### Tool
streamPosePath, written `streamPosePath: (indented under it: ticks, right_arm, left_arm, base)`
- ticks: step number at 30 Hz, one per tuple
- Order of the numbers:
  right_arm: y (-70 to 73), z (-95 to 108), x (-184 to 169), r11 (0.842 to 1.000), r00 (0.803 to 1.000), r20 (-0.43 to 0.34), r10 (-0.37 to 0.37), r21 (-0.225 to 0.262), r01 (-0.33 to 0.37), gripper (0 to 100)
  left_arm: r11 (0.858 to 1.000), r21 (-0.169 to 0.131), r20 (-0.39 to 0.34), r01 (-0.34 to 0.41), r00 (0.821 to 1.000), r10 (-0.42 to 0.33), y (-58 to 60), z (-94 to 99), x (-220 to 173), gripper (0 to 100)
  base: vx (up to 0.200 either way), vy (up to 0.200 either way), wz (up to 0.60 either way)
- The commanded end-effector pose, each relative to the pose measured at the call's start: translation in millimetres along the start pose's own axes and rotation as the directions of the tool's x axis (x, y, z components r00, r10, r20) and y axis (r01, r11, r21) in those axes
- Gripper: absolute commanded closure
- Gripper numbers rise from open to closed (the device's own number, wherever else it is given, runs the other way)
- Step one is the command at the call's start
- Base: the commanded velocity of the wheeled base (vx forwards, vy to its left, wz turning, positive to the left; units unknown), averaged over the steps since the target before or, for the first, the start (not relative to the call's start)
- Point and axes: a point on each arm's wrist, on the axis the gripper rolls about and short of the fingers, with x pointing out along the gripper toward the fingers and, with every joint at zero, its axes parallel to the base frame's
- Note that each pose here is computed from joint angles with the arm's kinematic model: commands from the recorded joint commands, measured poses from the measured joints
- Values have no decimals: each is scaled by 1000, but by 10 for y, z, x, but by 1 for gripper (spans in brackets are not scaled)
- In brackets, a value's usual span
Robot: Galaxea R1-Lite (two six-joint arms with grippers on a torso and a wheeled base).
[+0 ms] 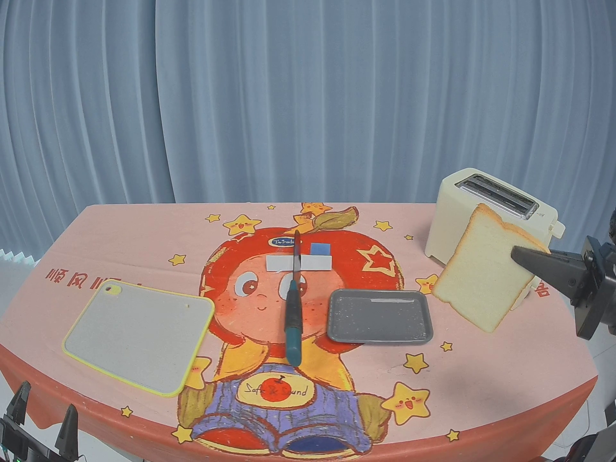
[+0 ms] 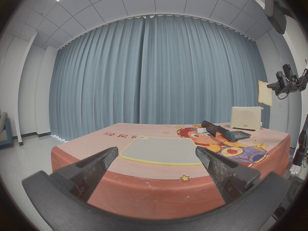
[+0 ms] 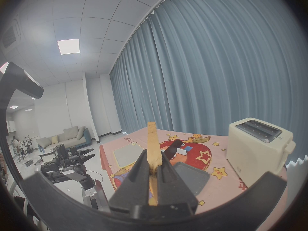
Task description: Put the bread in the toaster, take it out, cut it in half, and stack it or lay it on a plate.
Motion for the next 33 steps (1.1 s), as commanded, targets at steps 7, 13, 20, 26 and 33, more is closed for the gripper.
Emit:
streamPosePath:
  ticks: [7, 13, 20, 26, 33]
  right_arm:
    - [-6, -13, 13, 1000, 1000, -6, -1, 1, 1, 100]
    - [0, -16, 15, 1000, 1000, -9, 2, 3, -2, 100]
    - [-4, -31, 18, 1000, 1000, -14, 1, 1, -1, 100]
    - [-6, -37, 22, 1000, 1000, -18, 2, 2, -2, 100]
    - [-6, -48, 22, 1000, 1000, -22, 2, 2, -2, 100]
  left_arm:
    - [1000, 0, -18, -1, 1000, 1, 0, -49, 13, 0]
    - [1000, 0, -18, -1, 1000, 1, 0, -49, 13, 0]
    - [1000, 0, -18, -1, 1000, 1, 0, -49, 13, 0]
    - [1000, 0, -18, -1, 1000, 1, 0, -49, 13, 0]
    - [1000, -1, -16, -2, 1000, 2, 1, -47, 13, 0]
  base:
    - [0, 200, 0]
    - [0, 200, 0]
    - [0, 200, 0]
    - [0, 67, 0]
    - [0, 0, 0]
